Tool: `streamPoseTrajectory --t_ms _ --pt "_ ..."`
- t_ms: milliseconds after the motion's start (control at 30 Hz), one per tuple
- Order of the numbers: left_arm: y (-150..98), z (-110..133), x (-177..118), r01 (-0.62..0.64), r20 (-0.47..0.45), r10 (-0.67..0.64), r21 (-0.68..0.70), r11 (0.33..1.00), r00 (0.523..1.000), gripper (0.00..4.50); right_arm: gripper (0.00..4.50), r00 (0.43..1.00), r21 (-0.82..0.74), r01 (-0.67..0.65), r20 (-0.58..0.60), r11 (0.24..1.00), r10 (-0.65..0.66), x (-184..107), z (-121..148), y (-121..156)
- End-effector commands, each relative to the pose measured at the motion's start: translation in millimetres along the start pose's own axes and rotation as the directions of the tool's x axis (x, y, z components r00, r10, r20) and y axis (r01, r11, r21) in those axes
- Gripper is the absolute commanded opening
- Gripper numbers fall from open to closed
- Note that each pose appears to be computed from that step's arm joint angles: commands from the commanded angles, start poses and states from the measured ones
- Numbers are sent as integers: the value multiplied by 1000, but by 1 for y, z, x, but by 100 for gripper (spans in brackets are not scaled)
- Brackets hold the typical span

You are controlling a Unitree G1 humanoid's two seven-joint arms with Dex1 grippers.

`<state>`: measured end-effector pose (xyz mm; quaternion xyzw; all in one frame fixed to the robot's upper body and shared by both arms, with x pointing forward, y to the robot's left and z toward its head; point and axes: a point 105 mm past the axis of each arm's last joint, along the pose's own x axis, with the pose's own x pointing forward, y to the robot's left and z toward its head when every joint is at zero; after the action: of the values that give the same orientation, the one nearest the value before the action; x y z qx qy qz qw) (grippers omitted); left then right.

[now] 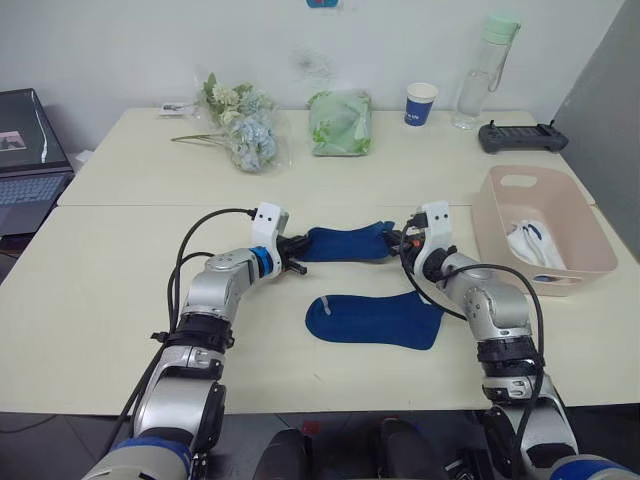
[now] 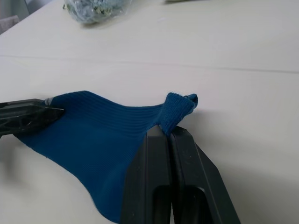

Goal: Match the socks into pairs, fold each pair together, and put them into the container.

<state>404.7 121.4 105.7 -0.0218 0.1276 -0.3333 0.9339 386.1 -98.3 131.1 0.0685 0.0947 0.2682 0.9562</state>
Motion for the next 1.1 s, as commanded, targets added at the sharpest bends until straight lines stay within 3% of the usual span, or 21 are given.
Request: streamPoseTrajectory --t_ms 33,233,433,733,1100 --pt "-18 26 -7 81 57 -84 55 995 995 3 0 996 -16 -17 85 1000 18 -15 26 7" --pt "-51 37 -32 169 47 -171 32 985 984 3 0 994 -37 -31 109 999 34 -56 38 20" --pt "-90 26 -56 245 -25 -245 -19 969 969 3 0 997 -36 -32 63 999 35 -100 27 34" --pt "-106 1 -85 218 -100 -228 -100 971 969 3 0 1000 33 17 26 999 -17 -137 8 41" --pt "-115 -16 -81 168 -80 -177 -106 980 981 3 0 997 90 51 -58 995 -46 -146 -27 37"
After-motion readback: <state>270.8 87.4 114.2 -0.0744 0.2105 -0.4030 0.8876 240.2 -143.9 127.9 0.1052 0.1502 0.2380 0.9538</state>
